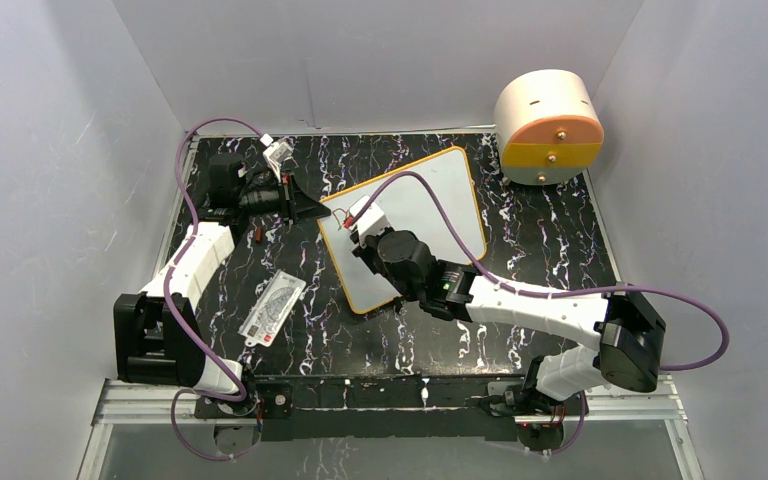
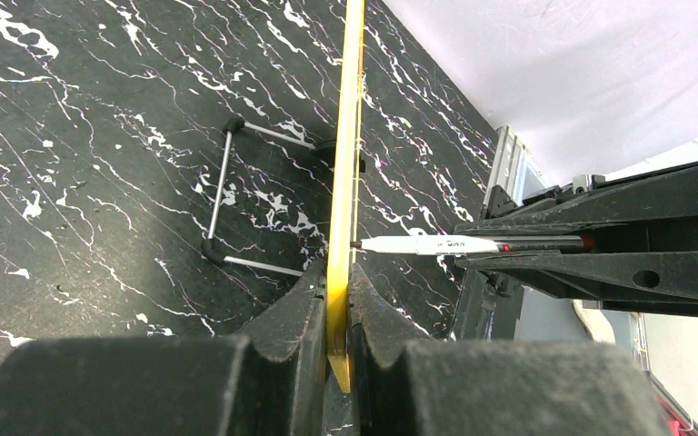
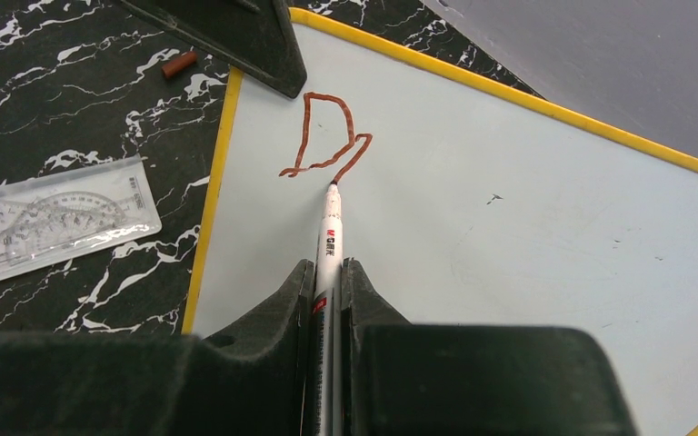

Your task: Write a sentence on the whiteboard

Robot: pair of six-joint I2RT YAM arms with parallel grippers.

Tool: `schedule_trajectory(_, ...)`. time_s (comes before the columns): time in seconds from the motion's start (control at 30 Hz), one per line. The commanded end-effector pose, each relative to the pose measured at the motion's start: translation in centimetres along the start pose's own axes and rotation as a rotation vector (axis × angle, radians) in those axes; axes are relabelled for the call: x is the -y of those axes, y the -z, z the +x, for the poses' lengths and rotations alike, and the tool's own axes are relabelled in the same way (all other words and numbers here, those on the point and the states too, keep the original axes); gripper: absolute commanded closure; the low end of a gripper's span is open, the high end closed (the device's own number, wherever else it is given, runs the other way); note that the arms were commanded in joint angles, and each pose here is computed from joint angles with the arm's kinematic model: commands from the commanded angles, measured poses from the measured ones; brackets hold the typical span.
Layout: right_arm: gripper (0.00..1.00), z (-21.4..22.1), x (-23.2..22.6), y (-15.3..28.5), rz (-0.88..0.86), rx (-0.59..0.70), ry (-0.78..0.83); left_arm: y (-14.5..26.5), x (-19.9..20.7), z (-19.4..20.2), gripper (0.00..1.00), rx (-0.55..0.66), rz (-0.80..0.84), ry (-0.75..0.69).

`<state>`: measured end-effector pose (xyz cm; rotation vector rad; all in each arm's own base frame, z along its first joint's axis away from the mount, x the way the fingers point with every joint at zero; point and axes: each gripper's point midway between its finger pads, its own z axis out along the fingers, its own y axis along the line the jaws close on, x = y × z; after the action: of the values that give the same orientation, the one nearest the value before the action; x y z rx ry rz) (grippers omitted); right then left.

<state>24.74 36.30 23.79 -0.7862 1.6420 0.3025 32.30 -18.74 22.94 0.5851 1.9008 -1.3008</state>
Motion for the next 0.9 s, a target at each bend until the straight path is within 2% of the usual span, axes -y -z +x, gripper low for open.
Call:
schedule_trajectory(0.0,1.0,-2.21,1.05,0.31,0.046,0.084,-0.064,0.24,0.14,0.58,1.0,-0.009,0.006,0.013)
schedule_trajectory(0.87,1.0,-2.99,2.0,-0.52,0.116,0.127,-0.068,0.18,0.16,0.7,1.0,-0.011,0.014,0.022)
